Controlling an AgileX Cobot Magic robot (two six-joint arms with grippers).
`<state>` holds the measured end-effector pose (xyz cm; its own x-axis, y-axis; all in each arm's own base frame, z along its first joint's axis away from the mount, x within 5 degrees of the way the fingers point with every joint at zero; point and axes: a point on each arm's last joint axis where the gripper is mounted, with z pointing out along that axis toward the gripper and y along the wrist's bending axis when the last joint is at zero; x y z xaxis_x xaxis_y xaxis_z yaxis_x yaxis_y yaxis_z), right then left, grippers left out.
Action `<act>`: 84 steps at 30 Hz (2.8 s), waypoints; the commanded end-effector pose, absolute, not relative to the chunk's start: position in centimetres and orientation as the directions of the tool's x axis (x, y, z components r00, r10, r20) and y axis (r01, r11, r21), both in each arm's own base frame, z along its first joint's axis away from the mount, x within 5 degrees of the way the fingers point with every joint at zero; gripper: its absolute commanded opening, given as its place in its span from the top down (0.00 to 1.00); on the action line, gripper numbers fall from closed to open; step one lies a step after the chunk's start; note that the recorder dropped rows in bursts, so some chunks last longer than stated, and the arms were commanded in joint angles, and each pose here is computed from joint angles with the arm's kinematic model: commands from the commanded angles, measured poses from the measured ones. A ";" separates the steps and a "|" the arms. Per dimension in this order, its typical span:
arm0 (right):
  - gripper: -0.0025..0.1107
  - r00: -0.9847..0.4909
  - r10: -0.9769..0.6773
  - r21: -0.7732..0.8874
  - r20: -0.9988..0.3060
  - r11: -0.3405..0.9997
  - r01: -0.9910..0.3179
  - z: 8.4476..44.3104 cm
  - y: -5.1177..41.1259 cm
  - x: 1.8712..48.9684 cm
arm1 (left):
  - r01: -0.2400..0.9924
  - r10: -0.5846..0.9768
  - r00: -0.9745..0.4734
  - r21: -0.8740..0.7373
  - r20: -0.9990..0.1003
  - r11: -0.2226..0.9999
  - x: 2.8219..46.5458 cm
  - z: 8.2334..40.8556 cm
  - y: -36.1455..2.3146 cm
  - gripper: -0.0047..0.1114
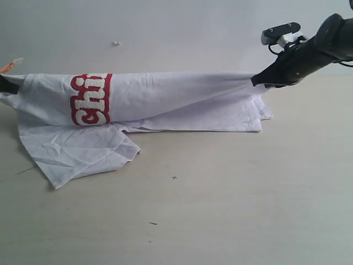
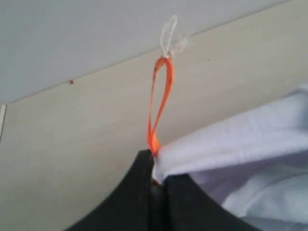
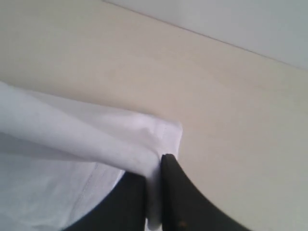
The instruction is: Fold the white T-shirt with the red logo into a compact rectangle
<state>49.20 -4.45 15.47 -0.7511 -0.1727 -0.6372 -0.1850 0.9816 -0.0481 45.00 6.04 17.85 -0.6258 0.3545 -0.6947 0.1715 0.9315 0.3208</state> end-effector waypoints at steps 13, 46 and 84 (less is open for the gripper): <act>0.98 -0.846 -0.131 0.123 -0.516 0.967 -0.224 19.7 -3.9 48.5 | 0.394 0.415 -0.724 0.163 -0.551 0.905 44.7 21.6 5.1 0.96; 0.98 -0.976 -0.064 0.531 -0.206 0.831 -0.167 25.3 1.5 35.7 | 0.506 0.382 -0.833 -0.273 -0.400 0.818 40.3 25.6 2.7 0.96; 0.98 -0.973 -0.193 0.397 -0.130 0.889 -0.229 23.2 4.2 37.6 | 0.278 0.268 -0.960 -0.220 -0.076 0.935 33.2 23.0 2.9 0.96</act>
<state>35.22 4.66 24.24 -0.9699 -0.2080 -0.1269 -0.2420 0.8824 0.4035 31.20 2.70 23.41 -0.9606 0.2703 -0.0654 0.2781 0.9335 -0.2264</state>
